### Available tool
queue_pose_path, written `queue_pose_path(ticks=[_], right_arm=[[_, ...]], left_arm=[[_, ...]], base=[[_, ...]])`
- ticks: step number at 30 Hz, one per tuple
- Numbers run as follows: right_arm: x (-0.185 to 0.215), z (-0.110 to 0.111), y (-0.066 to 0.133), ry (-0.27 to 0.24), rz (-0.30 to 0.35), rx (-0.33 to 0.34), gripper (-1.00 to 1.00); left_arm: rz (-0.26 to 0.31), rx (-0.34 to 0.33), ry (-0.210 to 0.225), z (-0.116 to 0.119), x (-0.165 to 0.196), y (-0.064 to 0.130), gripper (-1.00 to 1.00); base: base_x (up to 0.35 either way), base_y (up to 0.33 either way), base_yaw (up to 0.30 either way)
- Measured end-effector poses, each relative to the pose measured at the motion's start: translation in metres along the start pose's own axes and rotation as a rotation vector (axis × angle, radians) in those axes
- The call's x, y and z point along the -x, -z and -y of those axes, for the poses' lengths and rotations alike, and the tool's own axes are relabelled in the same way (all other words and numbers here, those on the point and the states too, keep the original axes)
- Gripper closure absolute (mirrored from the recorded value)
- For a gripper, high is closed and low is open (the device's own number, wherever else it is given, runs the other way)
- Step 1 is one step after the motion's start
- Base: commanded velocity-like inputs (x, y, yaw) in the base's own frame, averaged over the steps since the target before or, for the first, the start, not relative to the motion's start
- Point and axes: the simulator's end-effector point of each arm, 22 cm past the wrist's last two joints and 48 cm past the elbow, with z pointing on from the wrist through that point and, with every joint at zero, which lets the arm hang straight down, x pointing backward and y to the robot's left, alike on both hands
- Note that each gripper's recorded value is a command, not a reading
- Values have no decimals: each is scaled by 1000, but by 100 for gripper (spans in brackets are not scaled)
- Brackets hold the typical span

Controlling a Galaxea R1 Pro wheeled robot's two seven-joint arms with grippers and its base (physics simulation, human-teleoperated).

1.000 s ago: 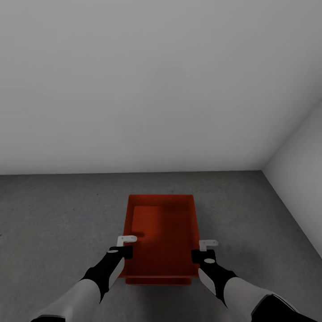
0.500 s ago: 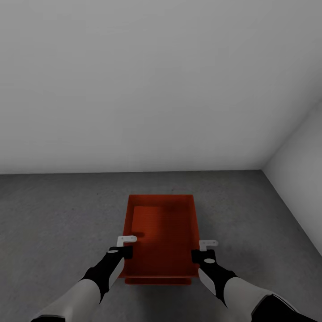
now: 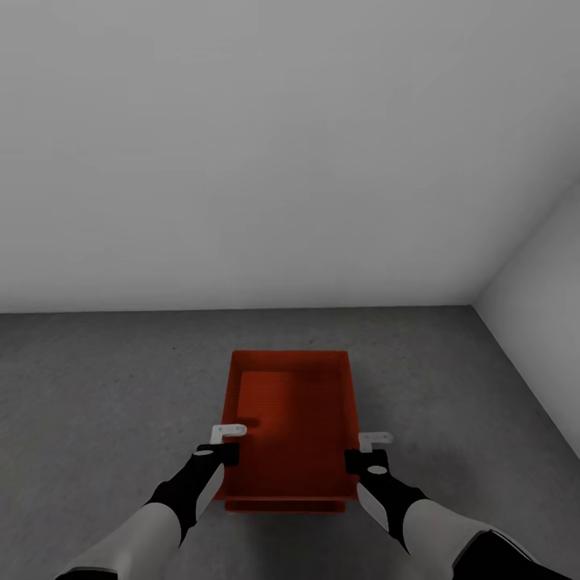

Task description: Move the two storage containers from the living room to the garage. In the garage, place one container on the floor and stack the other container on top of it (either order is fine).

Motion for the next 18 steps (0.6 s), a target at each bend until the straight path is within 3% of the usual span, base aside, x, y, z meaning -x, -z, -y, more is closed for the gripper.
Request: queue_pose_path(ticks=[7,18], right_arm=[[0,0,0,-1,2,0,100],[-10,-2,-16,-1,2,0,100]], left_arm=[[2,0,-1,0,1,0,100],[2,0,-1,1,-8,-17,100]], base=[[0,0,0],[0,0,0]])
